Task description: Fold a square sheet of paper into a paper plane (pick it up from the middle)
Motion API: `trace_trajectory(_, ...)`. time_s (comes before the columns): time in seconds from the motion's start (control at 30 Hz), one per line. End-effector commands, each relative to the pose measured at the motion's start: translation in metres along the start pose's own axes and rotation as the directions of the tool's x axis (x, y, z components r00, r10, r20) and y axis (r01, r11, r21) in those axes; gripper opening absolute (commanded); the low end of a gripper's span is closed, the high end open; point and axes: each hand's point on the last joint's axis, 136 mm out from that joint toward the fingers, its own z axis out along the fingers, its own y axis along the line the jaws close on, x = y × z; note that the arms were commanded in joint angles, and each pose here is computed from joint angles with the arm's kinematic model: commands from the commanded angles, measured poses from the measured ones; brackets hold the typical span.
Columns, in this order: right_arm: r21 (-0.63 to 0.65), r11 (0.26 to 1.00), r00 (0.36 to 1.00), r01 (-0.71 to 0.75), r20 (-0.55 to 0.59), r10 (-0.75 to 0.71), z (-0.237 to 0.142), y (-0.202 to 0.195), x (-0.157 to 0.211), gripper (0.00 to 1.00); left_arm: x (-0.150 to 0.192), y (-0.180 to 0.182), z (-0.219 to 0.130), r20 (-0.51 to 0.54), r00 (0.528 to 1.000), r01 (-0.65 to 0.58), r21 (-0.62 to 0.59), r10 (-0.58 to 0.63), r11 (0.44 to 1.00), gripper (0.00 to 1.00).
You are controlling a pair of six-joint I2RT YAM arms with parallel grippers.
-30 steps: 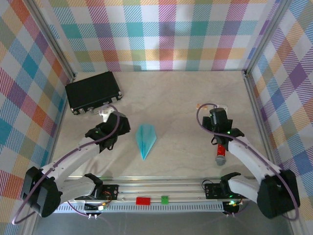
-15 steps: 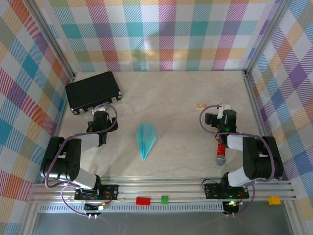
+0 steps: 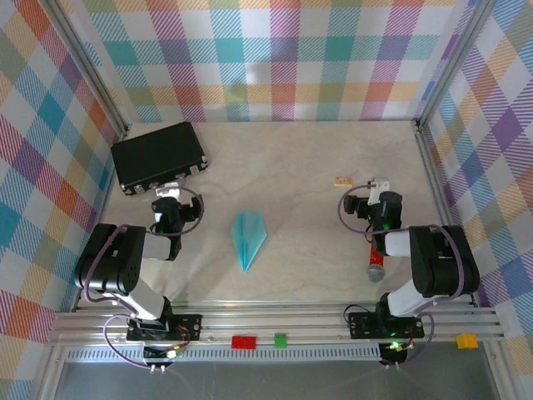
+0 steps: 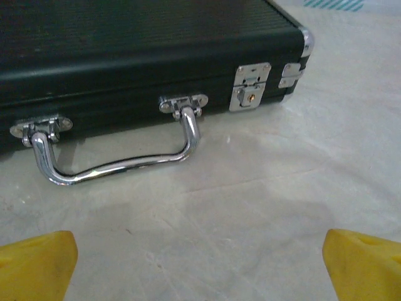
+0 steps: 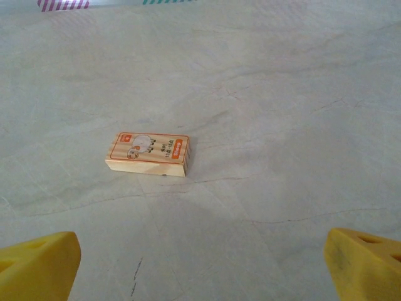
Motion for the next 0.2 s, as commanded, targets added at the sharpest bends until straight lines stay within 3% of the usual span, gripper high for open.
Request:
trace_trajectory(0.0, -0.003, 1.0, 0.999, 0.0, 0.054, 0.001, 0.0017, 0.0001, -0.0178, 0.99, -0.0123, 0.0019, 0.0004, 0.044, 0.999, 0.001, -0.002, -0.001, 1.0, 1.0)
trace_trajectory(0.17, -0.002, 1.0, 0.999, -0.001, 0.053, 0.001, 0.0015, -0.0007, -0.0172, 0.99, -0.0114, -0.0026, 0.0019, 0.032, 0.999, -0.01, 0.022, 0.009, 1.0, 1.0)
